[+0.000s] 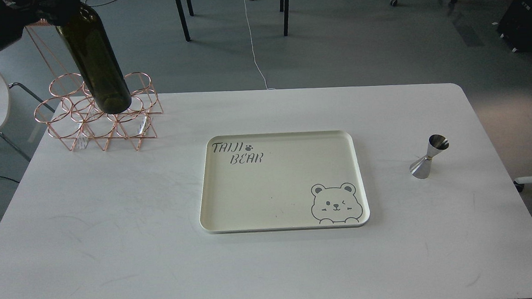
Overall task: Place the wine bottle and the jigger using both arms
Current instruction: 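Lift the wine bottle and carry it over the copper rack, then lower the bottle into a slot of the copper rack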
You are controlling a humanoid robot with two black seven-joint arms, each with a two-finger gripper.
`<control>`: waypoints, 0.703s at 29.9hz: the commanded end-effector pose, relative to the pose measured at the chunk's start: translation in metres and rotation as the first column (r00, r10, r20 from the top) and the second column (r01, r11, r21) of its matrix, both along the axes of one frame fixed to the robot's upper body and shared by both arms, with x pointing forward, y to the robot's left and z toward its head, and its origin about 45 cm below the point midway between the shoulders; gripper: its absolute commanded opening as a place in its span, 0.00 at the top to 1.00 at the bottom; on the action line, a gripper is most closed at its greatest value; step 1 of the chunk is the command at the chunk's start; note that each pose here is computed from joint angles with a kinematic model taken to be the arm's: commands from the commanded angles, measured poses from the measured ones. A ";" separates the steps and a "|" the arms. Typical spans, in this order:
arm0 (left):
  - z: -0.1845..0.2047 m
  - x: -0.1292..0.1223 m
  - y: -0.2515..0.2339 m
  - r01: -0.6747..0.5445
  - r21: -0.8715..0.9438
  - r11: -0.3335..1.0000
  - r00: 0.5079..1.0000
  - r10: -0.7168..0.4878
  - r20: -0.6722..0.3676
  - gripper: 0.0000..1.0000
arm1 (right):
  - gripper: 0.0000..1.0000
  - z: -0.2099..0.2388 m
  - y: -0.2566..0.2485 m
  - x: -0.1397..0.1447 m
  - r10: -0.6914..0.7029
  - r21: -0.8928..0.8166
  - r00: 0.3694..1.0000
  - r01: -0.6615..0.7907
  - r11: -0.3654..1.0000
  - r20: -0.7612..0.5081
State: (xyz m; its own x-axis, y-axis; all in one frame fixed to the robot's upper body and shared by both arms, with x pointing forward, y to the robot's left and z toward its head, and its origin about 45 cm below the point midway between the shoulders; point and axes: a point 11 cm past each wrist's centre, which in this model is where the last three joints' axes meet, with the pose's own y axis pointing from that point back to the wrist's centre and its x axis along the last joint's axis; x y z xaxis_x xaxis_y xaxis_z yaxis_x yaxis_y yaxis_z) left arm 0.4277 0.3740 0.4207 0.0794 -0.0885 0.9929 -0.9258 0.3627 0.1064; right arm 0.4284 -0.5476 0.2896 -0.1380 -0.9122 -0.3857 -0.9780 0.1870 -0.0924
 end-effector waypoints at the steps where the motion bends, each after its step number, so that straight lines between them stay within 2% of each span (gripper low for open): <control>1: -0.012 0.008 0.003 -0.021 -0.010 1.000 1.000 0.021 -0.021 0.89 | 0.00 0.000 -0.001 -0.001 -0.001 -0.001 1.000 0.001 1.000 -0.001; 11: -0.026 0.026 0.010 -0.077 -0.040 0.996 0.996 0.075 -0.038 0.89 | 0.00 -0.002 0.002 0.001 0.004 0.004 1.000 -0.004 1.000 -0.003; 21: -0.032 0.028 0.000 -0.054 -0.010 0.998 0.998 0.054 -0.042 0.89 | 0.00 -0.002 0.004 0.002 0.008 0.006 1.000 -0.008 1.000 0.000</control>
